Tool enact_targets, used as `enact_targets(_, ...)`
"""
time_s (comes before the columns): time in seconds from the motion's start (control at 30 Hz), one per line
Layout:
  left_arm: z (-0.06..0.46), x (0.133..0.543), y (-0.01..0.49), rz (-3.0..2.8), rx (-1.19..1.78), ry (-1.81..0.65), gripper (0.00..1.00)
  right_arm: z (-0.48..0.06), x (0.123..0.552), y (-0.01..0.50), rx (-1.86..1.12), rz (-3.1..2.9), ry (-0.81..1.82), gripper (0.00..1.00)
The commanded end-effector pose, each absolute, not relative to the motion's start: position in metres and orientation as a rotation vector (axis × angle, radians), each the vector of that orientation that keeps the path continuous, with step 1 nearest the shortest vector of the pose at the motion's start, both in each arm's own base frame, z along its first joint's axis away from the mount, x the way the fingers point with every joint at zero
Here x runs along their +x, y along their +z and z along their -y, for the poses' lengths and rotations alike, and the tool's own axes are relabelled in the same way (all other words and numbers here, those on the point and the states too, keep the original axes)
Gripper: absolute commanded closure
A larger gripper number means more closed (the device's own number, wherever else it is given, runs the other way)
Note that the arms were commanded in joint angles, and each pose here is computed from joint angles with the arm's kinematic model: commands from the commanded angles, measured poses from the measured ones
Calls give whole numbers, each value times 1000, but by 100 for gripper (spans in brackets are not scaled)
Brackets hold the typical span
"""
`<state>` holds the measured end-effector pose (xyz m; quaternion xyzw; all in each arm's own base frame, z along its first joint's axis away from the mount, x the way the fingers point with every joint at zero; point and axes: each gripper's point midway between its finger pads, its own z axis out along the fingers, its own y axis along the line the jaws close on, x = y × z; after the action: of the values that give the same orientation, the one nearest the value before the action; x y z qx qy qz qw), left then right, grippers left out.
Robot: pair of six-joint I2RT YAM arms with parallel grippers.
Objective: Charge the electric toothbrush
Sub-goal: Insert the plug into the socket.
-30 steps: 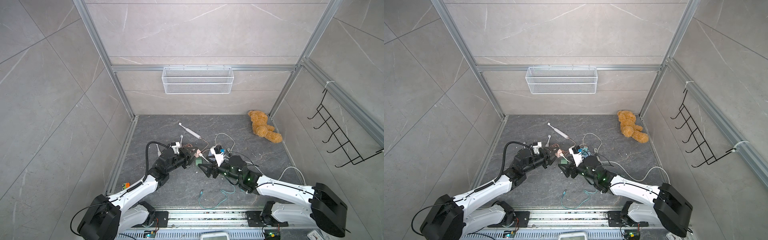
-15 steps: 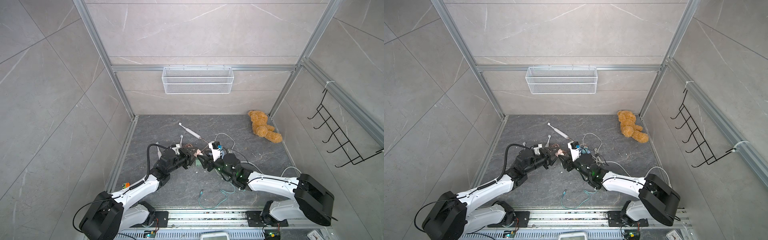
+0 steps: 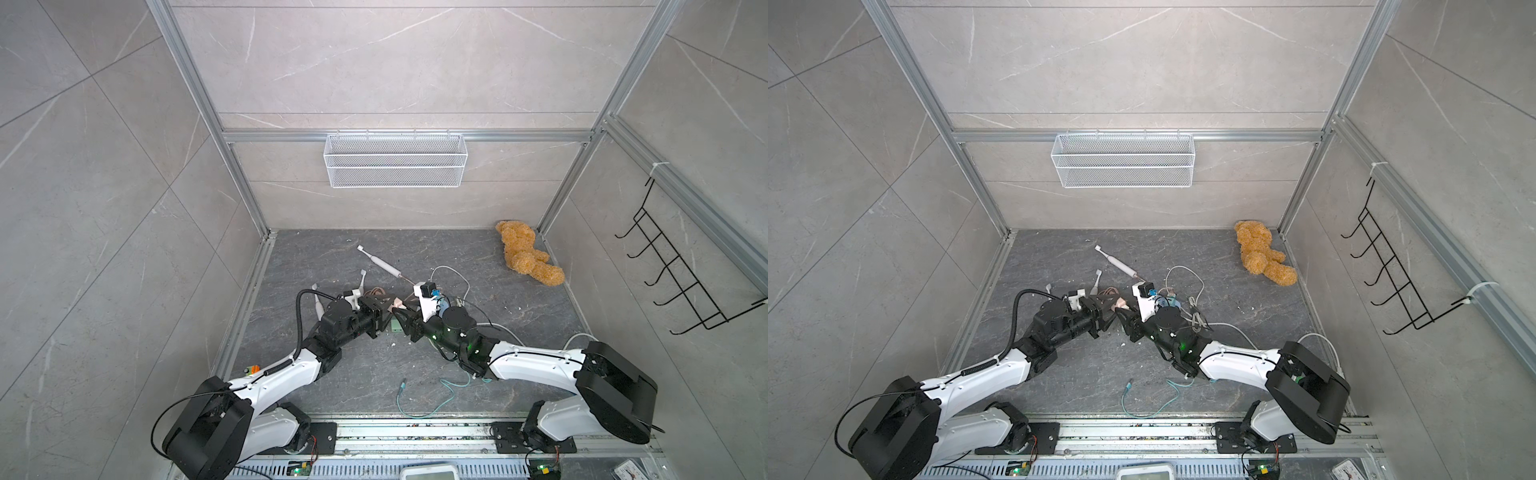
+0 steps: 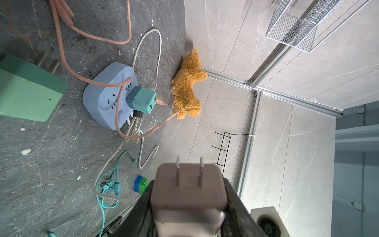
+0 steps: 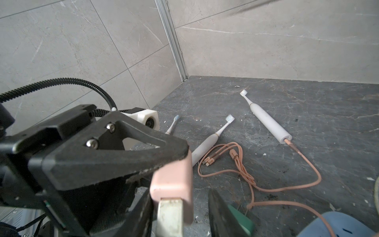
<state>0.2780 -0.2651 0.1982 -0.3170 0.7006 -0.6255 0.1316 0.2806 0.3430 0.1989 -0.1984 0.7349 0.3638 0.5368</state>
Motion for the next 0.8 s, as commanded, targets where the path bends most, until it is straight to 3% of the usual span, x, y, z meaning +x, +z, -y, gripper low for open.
enact_targets(0.0, 274, 277, 223, -1975, -853, -1923, 100, -346, 285, 207, -449, -1713, 882, 66)
enact_targets(0.07, 274, 275, 223, -1974, -847, -1927, 100, -345, 286, 208, -444, -1711, 873, 72)
enact_targets(0.17, 273, 274, 226, -1960, -841, -1938, 100, -345, 285, 209, -451, -1708, 874, 74)
enact_targets(0.4, 283, 273, 230, -2002, -762, -1957, 100, -341, 282, 212, -469, -1691, 856, 100)
enact_targets(0.5, 282, 272, 226, -2045, -740, -1914, 59, -324, 283, 221, -407, -1682, 813, 100)
enact_targets(0.57, 279, 273, 224, -2081, -685, -1843, 40, -307, 284, 223, -361, -1707, 750, 100)
enact_targets(0.63, 275, 275, 216, -2179, -617, -1715, 33, -287, 283, 225, -327, -1764, 665, 100)
enact_targets(0.77, 269, 283, 210, -2266, -437, -1503, 32, -247, 278, 222, -272, -1937, 468, 100)
